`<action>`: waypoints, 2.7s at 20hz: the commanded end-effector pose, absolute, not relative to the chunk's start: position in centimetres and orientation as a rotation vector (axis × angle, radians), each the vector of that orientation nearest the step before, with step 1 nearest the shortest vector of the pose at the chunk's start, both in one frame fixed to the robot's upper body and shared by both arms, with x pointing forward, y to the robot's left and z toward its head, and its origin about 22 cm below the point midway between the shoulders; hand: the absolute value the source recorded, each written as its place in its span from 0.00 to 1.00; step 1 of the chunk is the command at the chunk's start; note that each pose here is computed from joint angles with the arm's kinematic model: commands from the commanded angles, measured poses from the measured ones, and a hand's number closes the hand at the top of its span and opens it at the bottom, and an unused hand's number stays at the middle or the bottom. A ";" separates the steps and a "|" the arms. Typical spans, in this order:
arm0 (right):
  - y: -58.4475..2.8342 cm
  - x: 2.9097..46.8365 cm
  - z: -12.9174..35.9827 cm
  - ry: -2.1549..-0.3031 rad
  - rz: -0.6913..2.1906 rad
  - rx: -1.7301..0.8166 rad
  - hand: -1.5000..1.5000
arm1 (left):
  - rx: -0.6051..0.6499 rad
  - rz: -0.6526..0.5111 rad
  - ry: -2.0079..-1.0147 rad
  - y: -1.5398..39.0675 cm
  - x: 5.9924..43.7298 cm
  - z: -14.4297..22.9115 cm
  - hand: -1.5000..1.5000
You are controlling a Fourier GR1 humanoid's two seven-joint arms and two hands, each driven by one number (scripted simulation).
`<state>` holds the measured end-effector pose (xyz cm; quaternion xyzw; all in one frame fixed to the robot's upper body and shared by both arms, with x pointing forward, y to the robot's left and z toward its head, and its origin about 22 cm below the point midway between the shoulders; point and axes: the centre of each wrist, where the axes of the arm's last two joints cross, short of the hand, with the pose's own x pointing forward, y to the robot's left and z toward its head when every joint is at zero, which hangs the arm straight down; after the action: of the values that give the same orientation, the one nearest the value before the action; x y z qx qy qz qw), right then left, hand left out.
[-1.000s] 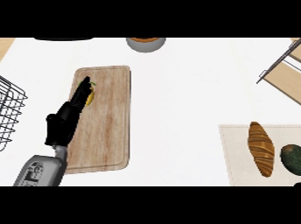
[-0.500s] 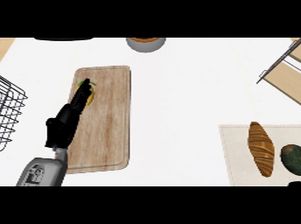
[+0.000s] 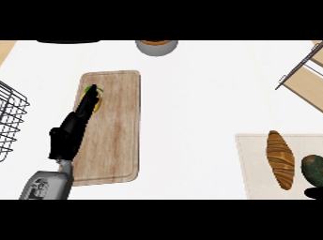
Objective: Pick the squash from the placemat and place it in the tiered shelf
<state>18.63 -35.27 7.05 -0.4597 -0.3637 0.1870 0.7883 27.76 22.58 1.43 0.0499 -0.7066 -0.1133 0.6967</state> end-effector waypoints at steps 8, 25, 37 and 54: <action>-36.5 18.0 3.0 -0.792 0.402 -0.967 0.00 | 0.103 -0.252 -1.569 21.1 27.2 2.4 0.50; -33.4 18.1 0.8 -0.786 0.564 -1.022 1.00 | 0.113 -0.254 -1.566 22.6 27.3 1.8 0.50; -16.7 34.0 9.6 -0.786 0.149 -1.113 1.00 | 0.048 -0.305 -1.600 20.2 28.9 1.6 0.50; -9.9 37.1 23.2 -1.046 -0.202 -1.472 1.00 | 0.100 -0.272 -1.559 20.3 28.9 1.2 0.50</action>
<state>37.26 -11.39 19.52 -0.6095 -0.5142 -0.0138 0.6032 28.70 21.50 1.42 0.0427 -0.7046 -0.1244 0.6973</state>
